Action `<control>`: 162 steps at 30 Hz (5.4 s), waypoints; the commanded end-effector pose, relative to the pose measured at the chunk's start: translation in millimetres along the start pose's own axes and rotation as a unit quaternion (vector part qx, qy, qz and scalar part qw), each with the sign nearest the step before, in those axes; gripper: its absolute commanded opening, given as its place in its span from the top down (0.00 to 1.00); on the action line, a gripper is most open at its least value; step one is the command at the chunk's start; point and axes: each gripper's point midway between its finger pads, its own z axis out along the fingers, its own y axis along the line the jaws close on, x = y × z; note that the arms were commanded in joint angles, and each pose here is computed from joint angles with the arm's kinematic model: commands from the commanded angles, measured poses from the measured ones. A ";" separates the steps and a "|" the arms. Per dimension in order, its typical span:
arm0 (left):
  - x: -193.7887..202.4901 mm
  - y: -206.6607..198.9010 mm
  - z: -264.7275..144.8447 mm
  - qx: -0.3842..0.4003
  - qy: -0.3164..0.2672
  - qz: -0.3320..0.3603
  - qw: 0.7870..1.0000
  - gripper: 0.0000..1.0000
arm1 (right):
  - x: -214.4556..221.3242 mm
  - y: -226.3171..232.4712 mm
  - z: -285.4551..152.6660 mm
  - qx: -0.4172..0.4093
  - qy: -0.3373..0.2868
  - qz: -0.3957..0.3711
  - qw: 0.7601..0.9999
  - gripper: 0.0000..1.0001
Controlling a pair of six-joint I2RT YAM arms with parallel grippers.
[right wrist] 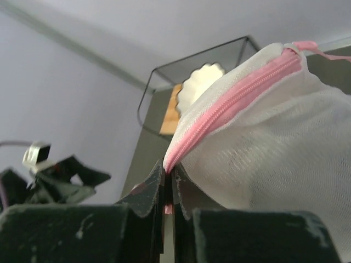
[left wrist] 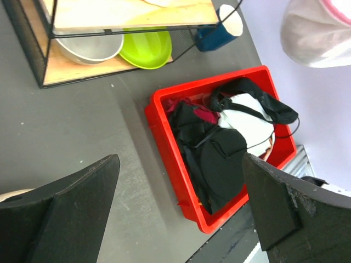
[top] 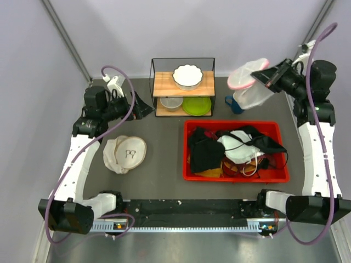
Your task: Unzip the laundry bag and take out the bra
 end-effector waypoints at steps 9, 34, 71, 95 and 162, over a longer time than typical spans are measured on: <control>-28.8 -35.7 -6.0 0.070 -0.023 0.036 0.997 0.01 | 147.6 133.1 -21.3 -0.333 0.244 -0.127 0.902 1.00; 26.9 -51.4 -23.3 0.219 0.045 0.102 0.969 0.01 | 287.0 163.2 -34.4 -0.548 0.446 -0.116 0.698 1.00; 38.2 12.4 18.4 0.032 0.036 0.007 0.999 1.00 | 295.5 91.1 104.2 -0.252 0.395 -0.110 0.877 0.06; 96.6 92.5 -11.9 -0.167 -0.131 -0.282 0.936 1.00 | 348.9 40.5 75.4 -0.047 0.317 -0.035 0.946 0.08; 109.6 30.7 0.1 0.148 0.031 -0.162 0.975 0.37 | 352.4 117.9 43.3 -0.374 0.485 -0.063 0.788 1.00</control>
